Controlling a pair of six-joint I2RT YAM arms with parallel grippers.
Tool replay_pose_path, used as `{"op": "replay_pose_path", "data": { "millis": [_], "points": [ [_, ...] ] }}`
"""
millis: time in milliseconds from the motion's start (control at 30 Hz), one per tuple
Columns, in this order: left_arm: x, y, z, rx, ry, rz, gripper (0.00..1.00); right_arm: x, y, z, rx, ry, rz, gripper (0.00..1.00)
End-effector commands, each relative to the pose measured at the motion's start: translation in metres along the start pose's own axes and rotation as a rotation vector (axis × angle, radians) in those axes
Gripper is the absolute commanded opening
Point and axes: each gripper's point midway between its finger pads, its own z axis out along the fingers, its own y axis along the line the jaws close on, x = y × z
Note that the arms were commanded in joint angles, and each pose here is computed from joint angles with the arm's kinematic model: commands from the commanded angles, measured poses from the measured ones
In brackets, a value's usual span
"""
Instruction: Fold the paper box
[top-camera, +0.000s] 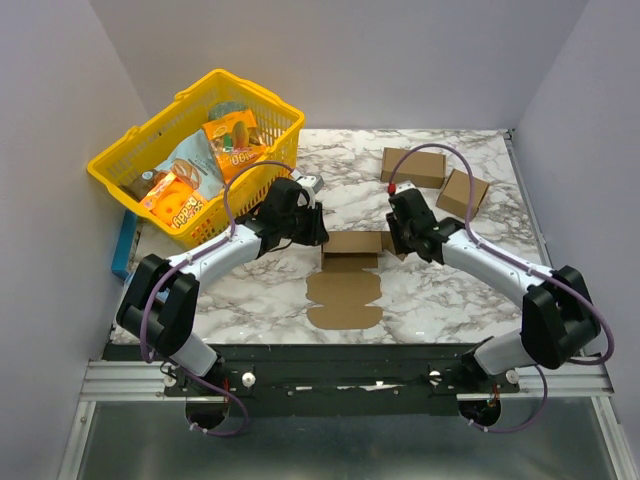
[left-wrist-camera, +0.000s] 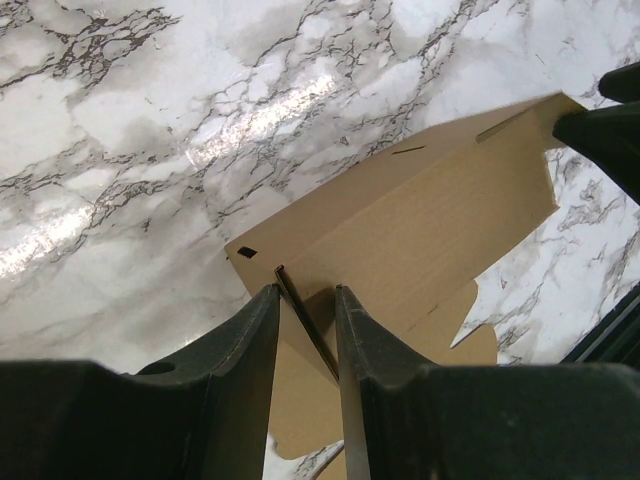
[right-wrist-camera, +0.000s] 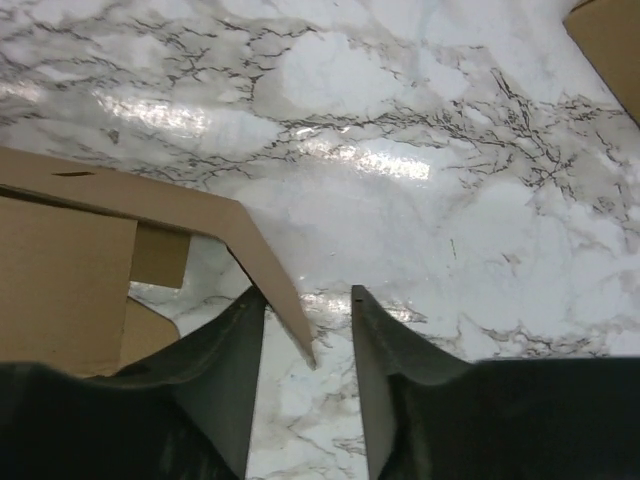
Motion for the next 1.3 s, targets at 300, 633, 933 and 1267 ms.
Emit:
{"op": "replay_pose_path", "data": {
  "millis": [300,633,933,1267],
  "points": [
    [0.022,0.011,0.005,-0.022,0.075,0.031,0.36,-0.011,-0.016,0.017,0.115,0.020,-0.028,0.24],
    [0.020,0.013,0.004,-0.046,0.072,0.007,0.36,-0.030,-0.027,-0.042,0.097,-0.050,0.123,0.75],
    [0.019,0.011,0.003,-0.038,0.072,0.005,0.36,-0.056,0.068,-0.080,-0.467,-0.077,0.243,0.78],
    [0.018,0.010,0.002,-0.036,0.066,0.006,0.36,-0.059,0.091,-0.054,-0.526,0.001,0.259,0.78]
  ]
}}
